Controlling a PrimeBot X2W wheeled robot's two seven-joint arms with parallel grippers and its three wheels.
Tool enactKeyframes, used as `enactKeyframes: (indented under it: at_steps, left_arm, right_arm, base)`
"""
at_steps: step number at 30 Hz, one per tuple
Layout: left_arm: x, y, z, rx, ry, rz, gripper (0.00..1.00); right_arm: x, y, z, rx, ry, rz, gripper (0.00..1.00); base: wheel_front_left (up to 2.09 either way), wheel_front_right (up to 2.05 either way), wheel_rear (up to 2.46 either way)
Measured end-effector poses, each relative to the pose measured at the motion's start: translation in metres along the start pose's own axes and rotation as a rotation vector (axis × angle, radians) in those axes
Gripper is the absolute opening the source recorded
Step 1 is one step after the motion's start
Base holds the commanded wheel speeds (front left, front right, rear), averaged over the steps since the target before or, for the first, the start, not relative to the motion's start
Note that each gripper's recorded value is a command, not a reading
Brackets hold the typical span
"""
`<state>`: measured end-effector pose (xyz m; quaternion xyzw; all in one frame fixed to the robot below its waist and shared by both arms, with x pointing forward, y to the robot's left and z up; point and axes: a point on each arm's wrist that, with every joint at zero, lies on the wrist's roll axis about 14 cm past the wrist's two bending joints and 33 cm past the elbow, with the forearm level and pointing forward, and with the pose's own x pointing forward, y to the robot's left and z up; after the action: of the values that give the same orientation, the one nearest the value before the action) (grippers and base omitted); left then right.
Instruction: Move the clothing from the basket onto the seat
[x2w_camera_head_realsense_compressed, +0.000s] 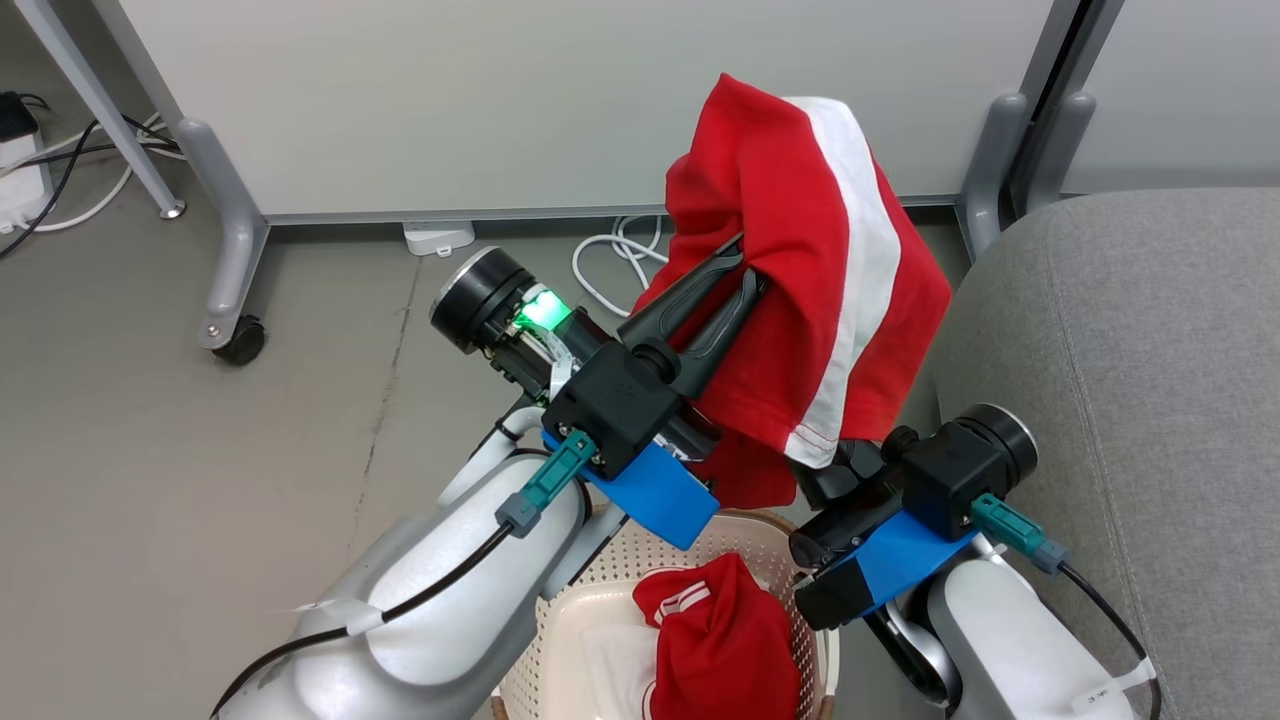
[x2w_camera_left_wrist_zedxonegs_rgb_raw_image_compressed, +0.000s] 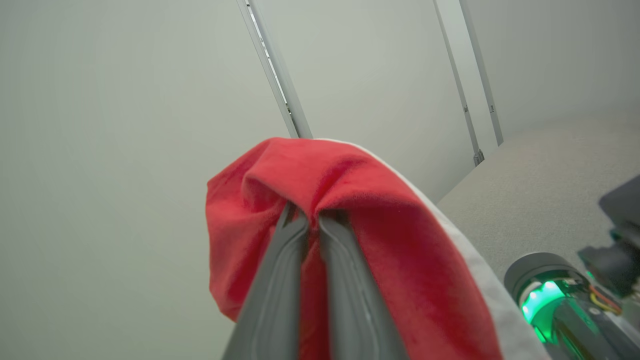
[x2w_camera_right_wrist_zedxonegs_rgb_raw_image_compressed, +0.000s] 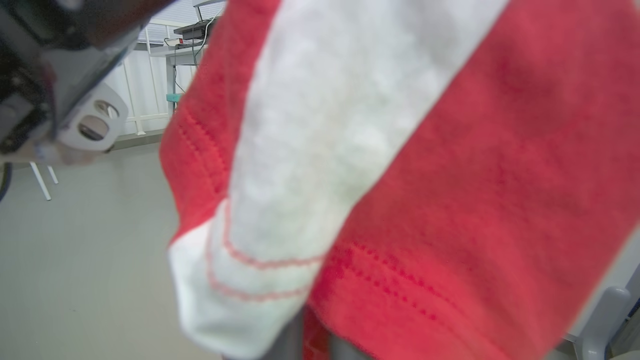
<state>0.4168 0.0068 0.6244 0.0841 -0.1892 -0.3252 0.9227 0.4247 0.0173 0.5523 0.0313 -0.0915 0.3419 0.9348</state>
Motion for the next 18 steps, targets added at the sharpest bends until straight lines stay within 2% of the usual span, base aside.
enactKeyframes:
  at_steps: [7,8,9,10,18]
  left_arm:
    - [0.0004,0.0001,-0.0029,-0.004,0.006,-0.001,0.00]
    - [0.0005,0.0001,-0.0031,-0.005,0.007,0.000,0.31]
    - [0.0005,0.0003,-0.0033,-0.005,0.007,0.001,0.91]
    - [0.0006,0.0007,-0.0033,-0.004,0.007,0.003,1.00]
    - [0.0009,0.0021,-0.0043,0.000,0.009,0.010,1.00]
  right_arm:
    - [-0.0005,-0.0012,-0.0011,0.002,0.002,-0.003,0.00]
    - [-0.0005,-0.0013,-0.0012,0.002,0.002,-0.003,0.00]
    - [-0.0005,-0.0014,-0.0012,0.002,0.002,-0.003,0.00]
    - [-0.0006,-0.0015,-0.0011,0.002,0.002,-0.004,0.00]
    - [-0.0004,-0.0012,-0.0010,0.003,0.000,-0.002,0.00]
  base:
    - [0.00,0.00,0.00]
    - [0.00,0.00,0.00]
    - [0.00,0.00,0.00]
    - [0.00,0.00,0.00]
    - [0.00,0.00,0.00]
